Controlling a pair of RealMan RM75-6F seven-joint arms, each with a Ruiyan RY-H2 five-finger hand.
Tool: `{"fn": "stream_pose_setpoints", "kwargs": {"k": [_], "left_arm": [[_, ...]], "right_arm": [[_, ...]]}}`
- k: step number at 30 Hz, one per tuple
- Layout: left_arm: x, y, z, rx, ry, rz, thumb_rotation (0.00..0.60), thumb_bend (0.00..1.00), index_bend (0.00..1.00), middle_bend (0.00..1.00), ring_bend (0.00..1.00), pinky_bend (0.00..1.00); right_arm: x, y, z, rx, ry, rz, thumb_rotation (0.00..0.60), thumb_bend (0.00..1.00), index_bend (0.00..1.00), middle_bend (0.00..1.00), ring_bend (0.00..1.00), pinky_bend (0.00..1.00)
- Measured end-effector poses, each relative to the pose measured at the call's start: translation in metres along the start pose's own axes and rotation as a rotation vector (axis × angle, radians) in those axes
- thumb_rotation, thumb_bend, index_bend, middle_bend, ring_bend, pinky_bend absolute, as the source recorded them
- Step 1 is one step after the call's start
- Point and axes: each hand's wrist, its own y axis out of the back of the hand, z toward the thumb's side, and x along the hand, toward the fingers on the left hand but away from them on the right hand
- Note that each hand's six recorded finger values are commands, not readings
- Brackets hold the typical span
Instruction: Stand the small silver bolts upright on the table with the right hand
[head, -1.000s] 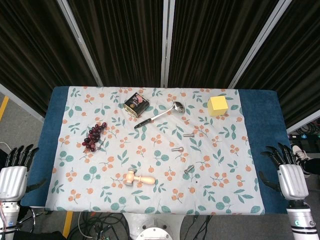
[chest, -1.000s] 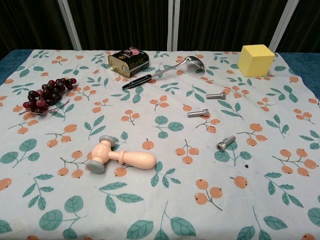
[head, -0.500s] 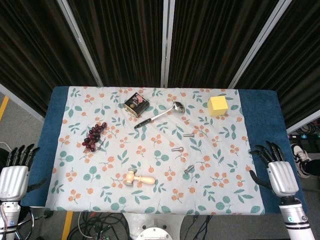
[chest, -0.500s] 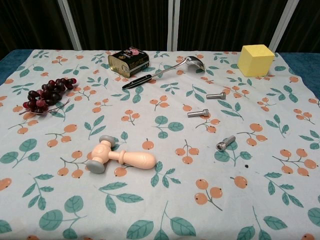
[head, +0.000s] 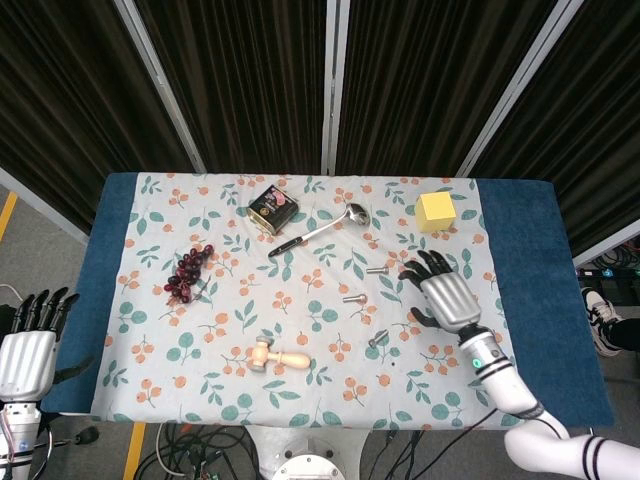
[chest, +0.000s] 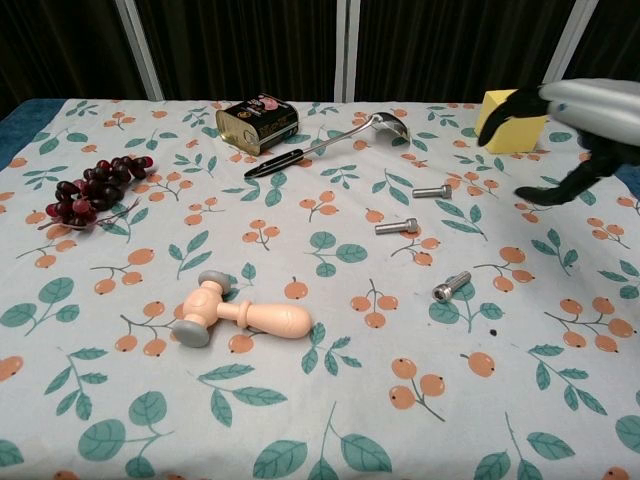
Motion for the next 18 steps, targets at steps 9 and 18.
{"fn": "stream_pose_setpoints", "kwargs": {"k": [9,18], "left_arm": [[0.003,-0.004,-0.005,-0.010,0.007,-0.012,0.600,0.00,0.13,0.07,0.00,0.00],[0.002,-0.008,-0.012,-0.020,0.021,-0.018,0.600,0.00,0.13,0.07,0.00,0.00]], "right_arm": [[-0.057,-0.043,0.049,0.147,0.053,0.055,0.600,0.26,0.37,0.17,0.00,0.00],[-0.082,-0.066,0.074,0.207,0.071,0.067,0.600,0.31,0.42,0.17,0.00,0.00]]}}
